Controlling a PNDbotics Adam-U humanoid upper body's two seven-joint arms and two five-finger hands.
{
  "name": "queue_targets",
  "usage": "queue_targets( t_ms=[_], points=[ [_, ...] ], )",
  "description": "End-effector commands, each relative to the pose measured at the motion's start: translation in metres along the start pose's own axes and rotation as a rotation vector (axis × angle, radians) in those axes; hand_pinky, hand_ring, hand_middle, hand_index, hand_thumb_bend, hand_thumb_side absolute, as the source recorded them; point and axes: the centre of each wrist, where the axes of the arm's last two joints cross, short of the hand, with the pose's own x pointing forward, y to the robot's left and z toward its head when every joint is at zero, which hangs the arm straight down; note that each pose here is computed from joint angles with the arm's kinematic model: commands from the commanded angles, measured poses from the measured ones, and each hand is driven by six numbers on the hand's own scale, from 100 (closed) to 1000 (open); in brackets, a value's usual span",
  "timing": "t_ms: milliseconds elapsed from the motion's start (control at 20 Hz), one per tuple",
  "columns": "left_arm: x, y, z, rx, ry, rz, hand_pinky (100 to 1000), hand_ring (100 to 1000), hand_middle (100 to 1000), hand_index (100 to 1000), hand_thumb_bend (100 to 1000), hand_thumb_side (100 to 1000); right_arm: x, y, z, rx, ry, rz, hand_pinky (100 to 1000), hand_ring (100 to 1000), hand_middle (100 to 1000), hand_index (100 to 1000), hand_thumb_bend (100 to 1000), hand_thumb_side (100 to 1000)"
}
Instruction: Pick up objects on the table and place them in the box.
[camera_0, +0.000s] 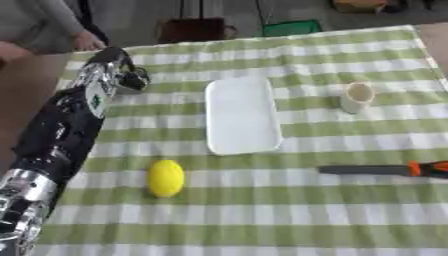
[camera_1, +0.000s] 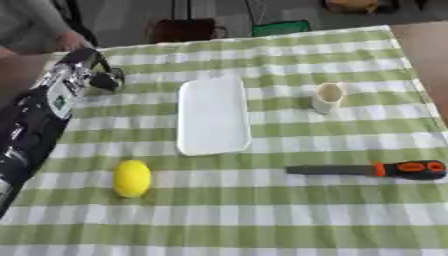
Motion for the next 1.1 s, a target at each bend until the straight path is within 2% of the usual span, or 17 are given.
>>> queue_targets(
  t_ms=[50, 750, 1000, 1050, 1100],
  points=[
    [-0.0051, 0.0176, -0.0005, 0.038, 0.015, -0.005, 920, 886, 863, 659, 303, 311, 0.0084, -0.0055, -0.0043, -0.004, -0.037, 0.011, 600, 650, 706, 811, 542, 728],
    [-0.0057, 0.0102, -0.0015, 0.001, 0.023, -0.037, 922, 889, 864, 657, 295, 311, 0.0085, -0.0057, -0.0044, -0.003, -0.039, 0.011, 601, 650, 706, 811, 543, 729],
    [-0.0042, 0.0100, -0.0013, 0.011, 0.021, -0.044, 916, 880, 851, 577, 192, 305, 0.0083, -0.0058, -0.0043, -0.003, -0.038, 0.011, 601, 650, 706, 811, 542, 729],
    [-0.0040, 0.0103, -0.0012, 0.015, 0.022, -0.044, 912, 871, 834, 513, 100, 310, 0.0083, -0.0058, -0.0043, -0.003, -0.038, 0.011, 601, 650, 706, 811, 542, 729],
    [-0.0038, 0.0103, -0.0012, 0.017, 0.022, -0.043, 911, 868, 829, 495, 100, 309, 0.0083, -0.0058, -0.0043, -0.003, -0.038, 0.011, 601, 650, 706, 811, 542, 729]
  ],
)
